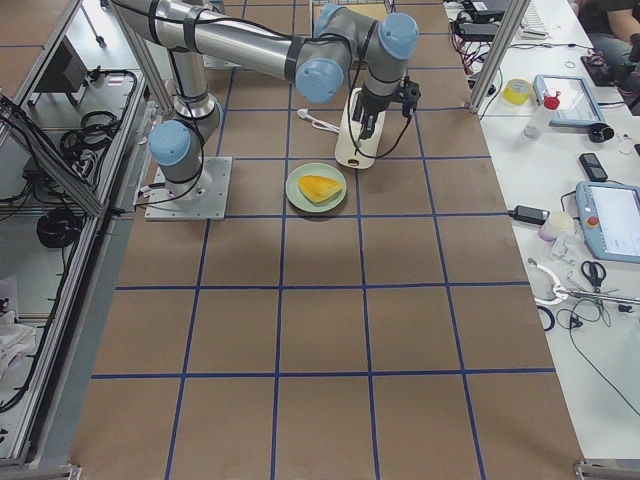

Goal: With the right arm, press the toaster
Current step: 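Move the right gripper toward the lever at the toaster's side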

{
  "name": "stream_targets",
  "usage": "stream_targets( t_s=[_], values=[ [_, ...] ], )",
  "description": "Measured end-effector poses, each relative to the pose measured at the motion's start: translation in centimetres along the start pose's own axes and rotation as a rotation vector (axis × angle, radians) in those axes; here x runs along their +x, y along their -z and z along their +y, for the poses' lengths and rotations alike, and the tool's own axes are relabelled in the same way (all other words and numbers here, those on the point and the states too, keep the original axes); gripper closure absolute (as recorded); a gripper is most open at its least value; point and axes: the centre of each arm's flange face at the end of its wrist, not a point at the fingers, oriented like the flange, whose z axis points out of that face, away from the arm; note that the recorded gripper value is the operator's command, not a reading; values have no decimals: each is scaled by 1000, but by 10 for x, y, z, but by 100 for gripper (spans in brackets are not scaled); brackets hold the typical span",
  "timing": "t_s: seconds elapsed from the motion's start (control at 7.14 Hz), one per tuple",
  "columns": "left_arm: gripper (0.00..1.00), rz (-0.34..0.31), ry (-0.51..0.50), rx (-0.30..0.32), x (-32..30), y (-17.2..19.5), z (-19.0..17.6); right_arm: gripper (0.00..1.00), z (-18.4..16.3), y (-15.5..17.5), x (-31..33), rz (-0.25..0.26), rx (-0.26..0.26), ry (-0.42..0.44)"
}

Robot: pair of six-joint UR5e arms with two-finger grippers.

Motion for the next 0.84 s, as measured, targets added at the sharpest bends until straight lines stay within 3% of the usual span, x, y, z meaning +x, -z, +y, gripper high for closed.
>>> stream_targets(
  t_s=[0.28,0.56,0.84],
  values=[
    [0,0,0,-1,0,0,0,100,-8,-22,-4,-109,-31,-33],
    [0,0,0,-1,0,-1,0,100,-20,-44,-1,-152,-41,-38],
    [0,0,0,-1,0,0,0,100,-28,-66,1,-187,-13,-30]
  ],
)
